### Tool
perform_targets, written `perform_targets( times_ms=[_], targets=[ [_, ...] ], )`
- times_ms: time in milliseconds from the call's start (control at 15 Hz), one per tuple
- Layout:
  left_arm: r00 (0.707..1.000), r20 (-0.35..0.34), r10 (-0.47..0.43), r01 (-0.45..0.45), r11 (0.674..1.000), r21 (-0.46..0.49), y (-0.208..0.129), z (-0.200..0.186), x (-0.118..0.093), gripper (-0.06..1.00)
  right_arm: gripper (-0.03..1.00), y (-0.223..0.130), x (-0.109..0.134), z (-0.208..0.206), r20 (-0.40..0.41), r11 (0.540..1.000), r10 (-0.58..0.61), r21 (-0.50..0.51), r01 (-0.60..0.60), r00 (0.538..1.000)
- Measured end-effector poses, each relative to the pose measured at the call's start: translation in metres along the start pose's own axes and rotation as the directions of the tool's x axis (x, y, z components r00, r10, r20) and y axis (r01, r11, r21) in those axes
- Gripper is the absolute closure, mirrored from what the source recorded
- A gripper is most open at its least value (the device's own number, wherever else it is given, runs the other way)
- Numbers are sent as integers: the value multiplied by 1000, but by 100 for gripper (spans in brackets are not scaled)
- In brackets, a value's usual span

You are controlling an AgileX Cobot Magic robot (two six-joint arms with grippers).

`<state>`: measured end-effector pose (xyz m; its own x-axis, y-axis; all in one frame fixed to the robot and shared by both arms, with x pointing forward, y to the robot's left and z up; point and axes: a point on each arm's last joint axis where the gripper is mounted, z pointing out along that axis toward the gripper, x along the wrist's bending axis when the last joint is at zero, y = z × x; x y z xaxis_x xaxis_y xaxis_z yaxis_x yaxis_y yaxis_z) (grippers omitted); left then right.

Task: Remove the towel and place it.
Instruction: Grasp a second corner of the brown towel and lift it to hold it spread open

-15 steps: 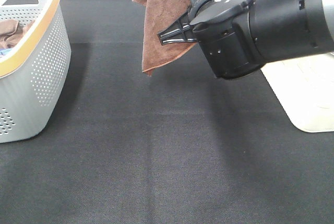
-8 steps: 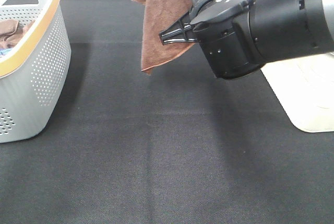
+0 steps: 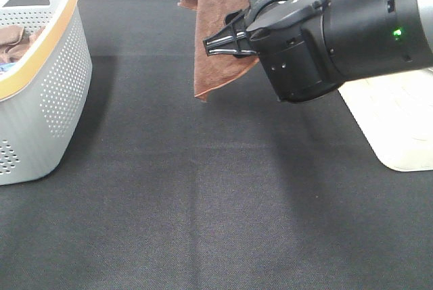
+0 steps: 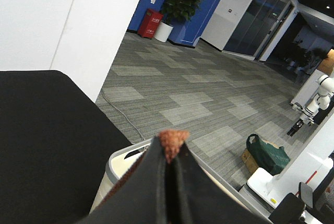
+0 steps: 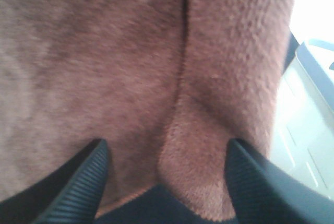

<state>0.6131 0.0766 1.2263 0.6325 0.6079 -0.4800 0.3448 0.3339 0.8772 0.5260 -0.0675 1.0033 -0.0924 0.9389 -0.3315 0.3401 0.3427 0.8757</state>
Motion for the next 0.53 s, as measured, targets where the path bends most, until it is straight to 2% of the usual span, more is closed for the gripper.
perform_targets(
  times_ms=[200, 333, 400, 533],
  targets=[
    [999, 18, 35, -35, 999, 39, -2, -3, -4, 94, 33, 0, -6, 0, 68, 1000, 15, -1, -15, 998],
    [998, 24, 55, -56, 997, 48, 0, -5, -6, 94, 34, 0, -7, 0, 77, 1000, 16, -2, -16, 997],
    [997, 27, 69, -71, 996, 45, 3, -9, -9, 94, 37, 0, -7, 0, 77, 1000, 16, -2, -16, 997],
    [996, 27, 87, -88, 995, 40, 5, -12, -12, 94, 51, 0, -7, 0, 80, 1000, 15, -4, -14, 997]
  ],
)
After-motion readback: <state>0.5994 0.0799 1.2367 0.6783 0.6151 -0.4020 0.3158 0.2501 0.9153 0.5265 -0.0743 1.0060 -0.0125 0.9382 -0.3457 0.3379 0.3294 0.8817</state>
